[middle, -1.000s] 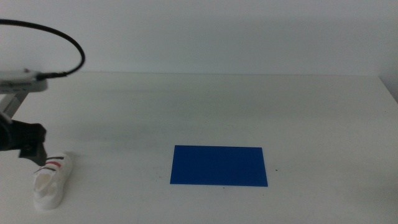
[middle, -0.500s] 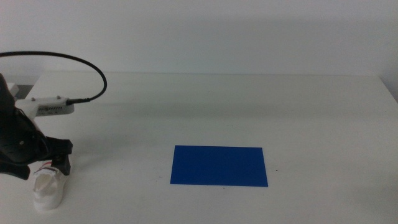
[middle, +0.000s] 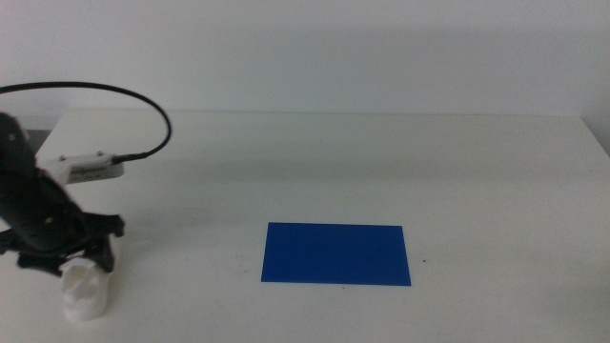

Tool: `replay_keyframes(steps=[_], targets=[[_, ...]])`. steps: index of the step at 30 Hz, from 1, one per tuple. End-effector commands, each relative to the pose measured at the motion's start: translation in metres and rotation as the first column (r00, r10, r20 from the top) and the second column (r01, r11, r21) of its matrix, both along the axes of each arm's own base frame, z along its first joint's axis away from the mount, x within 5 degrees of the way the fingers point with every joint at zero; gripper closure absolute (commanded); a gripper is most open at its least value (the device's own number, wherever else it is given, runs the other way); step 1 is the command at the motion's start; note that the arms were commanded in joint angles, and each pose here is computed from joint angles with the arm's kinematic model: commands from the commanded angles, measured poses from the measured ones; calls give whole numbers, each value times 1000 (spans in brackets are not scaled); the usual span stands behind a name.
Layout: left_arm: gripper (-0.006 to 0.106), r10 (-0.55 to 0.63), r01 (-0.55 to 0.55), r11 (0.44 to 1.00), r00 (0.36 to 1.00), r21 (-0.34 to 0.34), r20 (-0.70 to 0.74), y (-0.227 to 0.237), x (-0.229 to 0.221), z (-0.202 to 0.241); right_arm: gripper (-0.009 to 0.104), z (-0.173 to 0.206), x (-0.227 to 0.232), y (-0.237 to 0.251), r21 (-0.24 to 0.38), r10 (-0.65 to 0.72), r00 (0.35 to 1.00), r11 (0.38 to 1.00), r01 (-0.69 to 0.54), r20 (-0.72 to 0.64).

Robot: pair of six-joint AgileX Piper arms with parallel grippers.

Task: Use one arm to grab the shoe from the table and place it on the mat.

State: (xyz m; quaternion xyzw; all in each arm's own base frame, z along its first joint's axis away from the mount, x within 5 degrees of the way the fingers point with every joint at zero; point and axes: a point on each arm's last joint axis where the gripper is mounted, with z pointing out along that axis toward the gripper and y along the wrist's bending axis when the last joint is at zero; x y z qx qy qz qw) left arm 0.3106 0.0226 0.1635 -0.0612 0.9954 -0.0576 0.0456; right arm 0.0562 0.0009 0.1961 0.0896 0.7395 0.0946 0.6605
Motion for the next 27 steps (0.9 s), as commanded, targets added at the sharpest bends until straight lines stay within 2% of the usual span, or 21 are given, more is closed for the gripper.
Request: replay_keyframes(steps=[1, 5, 8, 16, 19, 24, 27], targets=[[102, 13, -13, 1000, 999, -20, 38, -20, 3, 22, 16, 0, 0, 0, -10, 2, 1000, 1000, -2, 11], [102, -39, 39, 999, 998, 10, 49, -76, 16, 53, 16, 0, 0, 0, -10, 2, 1000, 1000, -2, 11], [102, -133, 133, 991, 989, 14, 67, -134, 28, 66, 16, 0, 0, 0, -10, 2, 1000, 1000, -2, 11], [102, -299, 299, 954, 953, 8, 41, -261, 34, 59, 16, 0, 0, 0, -10, 2, 1000, 1000, -2, 11], [102, -282, 281, 960, 959, 7, 27, -286, 35, 53, 16, 0, 0, 0, -10, 2, 1000, 1000, -2, 11], [102, -167, 167, 986, 986, -15, 11, -303, 35, 48, 16, 0, 0, 0, -10, 2, 1000, 1000, -2, 11], [102, -166, 166, 986, 986, -18, 4, -304, 34, 47, 16, 0, 0, 0, -10, 2, 1000, 1000, -2, 11]])
